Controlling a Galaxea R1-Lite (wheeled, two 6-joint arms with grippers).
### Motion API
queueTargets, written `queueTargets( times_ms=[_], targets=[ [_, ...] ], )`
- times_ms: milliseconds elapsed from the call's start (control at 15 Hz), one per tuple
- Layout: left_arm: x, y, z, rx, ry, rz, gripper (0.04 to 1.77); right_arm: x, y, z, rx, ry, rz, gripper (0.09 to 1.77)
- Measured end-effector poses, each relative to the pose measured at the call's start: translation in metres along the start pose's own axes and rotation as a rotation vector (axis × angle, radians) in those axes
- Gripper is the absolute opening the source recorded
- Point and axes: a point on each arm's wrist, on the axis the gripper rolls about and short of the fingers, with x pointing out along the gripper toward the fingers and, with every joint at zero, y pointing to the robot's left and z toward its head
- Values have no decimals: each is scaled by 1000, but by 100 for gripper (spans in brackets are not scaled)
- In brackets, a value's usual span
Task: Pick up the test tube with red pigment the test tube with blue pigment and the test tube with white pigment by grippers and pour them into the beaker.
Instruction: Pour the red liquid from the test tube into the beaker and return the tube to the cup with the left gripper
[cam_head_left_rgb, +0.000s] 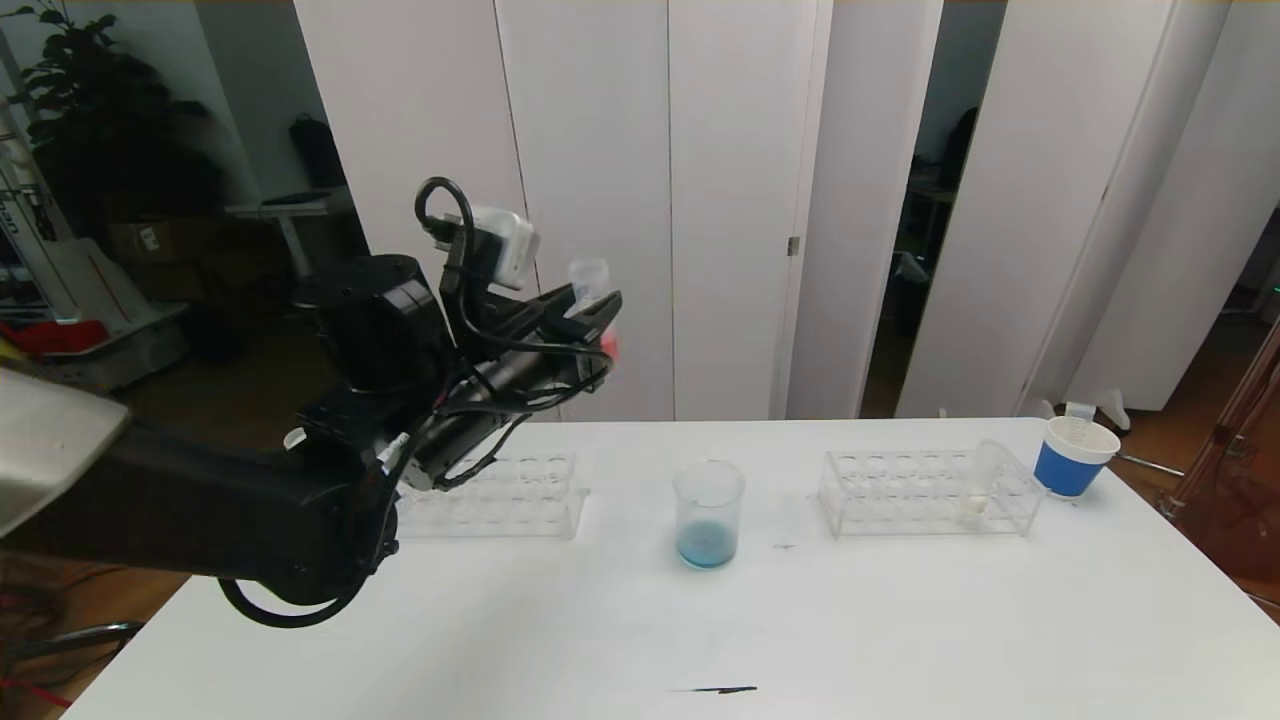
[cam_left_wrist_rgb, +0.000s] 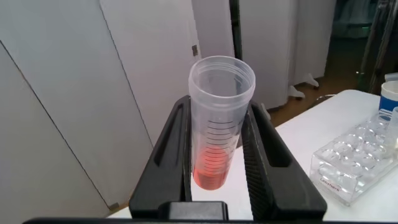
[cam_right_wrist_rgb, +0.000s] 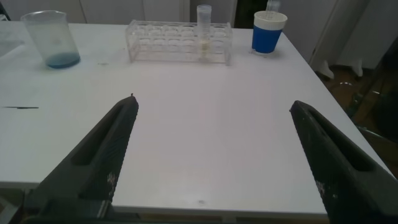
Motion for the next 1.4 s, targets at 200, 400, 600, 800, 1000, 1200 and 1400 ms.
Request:
queueTargets(
  times_ms=[200,400,600,800,1000,1200,1400],
  targets=[
    [13,-6,-23,143,-91,-157,56,0,0,0,0,0,0,175],
    [19,-11,-47,246,-108,-285,56,0,0,0,0,0,0,175],
    [29,-11,-61,302,-134,-320,56,0,0,0,0,0,0,175],
    [34,-11,-77,394,-150,-390,56,0,0,0,0,0,0,175],
    [40,-12,-93,455,-146,-405,56,0,0,0,0,0,0,175],
    [50,-9,-97,533,-185,-396,56,0,0,0,0,0,0,175],
    [55,-6,-102,662,-252,-358,56,0,0,0,0,1,0,175]
  ],
)
